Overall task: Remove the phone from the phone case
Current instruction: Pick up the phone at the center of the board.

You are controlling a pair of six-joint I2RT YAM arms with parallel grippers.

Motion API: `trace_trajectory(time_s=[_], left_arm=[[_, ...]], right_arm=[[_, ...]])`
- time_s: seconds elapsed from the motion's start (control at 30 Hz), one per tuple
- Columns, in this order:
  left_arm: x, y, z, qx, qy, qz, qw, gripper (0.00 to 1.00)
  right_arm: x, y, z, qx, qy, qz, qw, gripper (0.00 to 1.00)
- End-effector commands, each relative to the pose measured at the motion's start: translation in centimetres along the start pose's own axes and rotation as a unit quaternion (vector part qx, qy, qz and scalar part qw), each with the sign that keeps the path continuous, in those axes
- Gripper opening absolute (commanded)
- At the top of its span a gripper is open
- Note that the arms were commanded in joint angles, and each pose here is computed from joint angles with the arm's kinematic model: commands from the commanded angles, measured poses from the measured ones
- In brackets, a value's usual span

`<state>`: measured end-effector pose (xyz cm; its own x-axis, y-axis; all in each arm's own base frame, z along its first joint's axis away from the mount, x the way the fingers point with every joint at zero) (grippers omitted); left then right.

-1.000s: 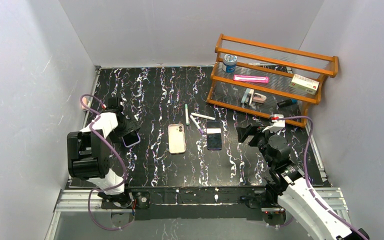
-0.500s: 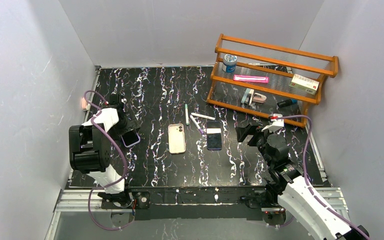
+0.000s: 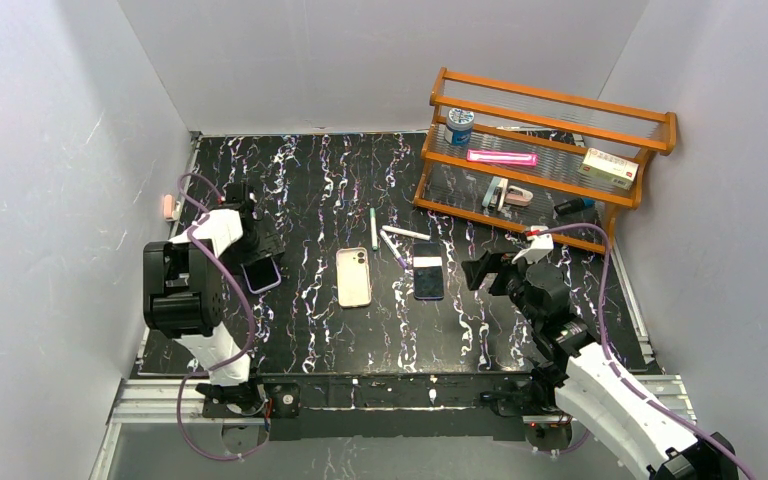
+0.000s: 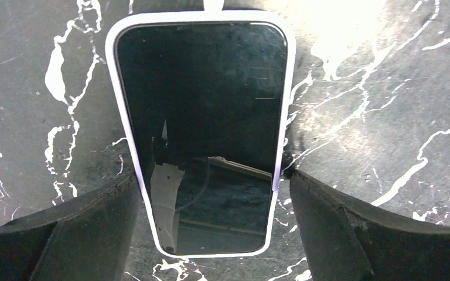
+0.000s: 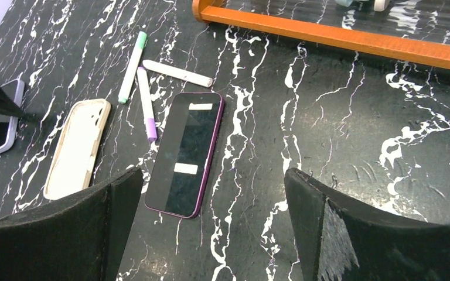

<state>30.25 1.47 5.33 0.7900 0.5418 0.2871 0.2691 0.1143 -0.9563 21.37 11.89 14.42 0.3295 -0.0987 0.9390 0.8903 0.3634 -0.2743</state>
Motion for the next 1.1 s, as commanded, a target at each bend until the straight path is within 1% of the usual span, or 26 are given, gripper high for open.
trace_trajectory(time_s=[0.0,0.2,0.3,0.4,0.5,0.57,0.7,0.8,0.9,1.07], left_arm=[[-3.3,2.2,0.8,0.035,0.029,0.066,0.997,0.88],[-3.7,2.1,0.2,0.015,0.036,0.077,0.996,0.69],[-3.2,1.4,-0.2,-0.005,0.048,0.067,0.997,0.53],[-3.3,0.2,-1.5,-0.024,0.082,0.050,0.995,0.37],[-3.2,-1.2,-2.9,-0.041,0.118,0.025,0.992,0.27],[-3.0,-2.2,-3.8,-0.052,0.139,0.006,0.989,0.24],[-2.2,-4.8,-5.7,-0.075,0.190,-0.044,0.978,0.13],[-2.0,-6.9,-7.1,-0.095,0.230,-0.080,0.965,0.07],[-2.1,-8.8,-8.4,-0.114,0.277,-0.111,0.947,0.00],[-2.6,-11.9,-9.8,-0.156,0.345,-0.162,0.911,0.00]], right_arm=[[1.7,0.1,0.8,0.023,-0.011,-0.030,0.999,0.99],[1.5,0.1,1.3,0.044,-0.022,-0.024,0.998,0.99],[1.4,0.1,1.8,0.063,-0.031,-0.019,0.997,0.99],[1.5,0.4,2.4,0.084,-0.036,-0.014,0.996,0.99],[1.4,0.8,3.3,0.114,-0.034,0.005,0.993,0.99],[1.3,1.1,3.9,0.128,-0.028,0.024,0.991,0.99],[1.7,2.0,4.9,0.147,-0.010,0.057,0.987,0.99],[1.8,2.3,5.8,0.172,-0.006,0.077,0.982,0.99],[2.3,2.2,6.9,0.210,-0.015,0.110,0.971,0.99],[3.6,2.2,8.4,0.254,-0.014,0.126,0.959,0.99]])
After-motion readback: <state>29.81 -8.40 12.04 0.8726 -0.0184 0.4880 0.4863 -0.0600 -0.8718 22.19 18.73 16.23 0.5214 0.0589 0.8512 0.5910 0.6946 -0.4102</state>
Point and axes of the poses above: each gripper's point midway between its finger pads, its own y axis out along the fingers, its own z axis along the line the jaws close on, x = y × z, the point moved 4 cm from there along -y, back along the fingers, and after that the axes turned 11 degrees about -y, right-handed, at the moved point
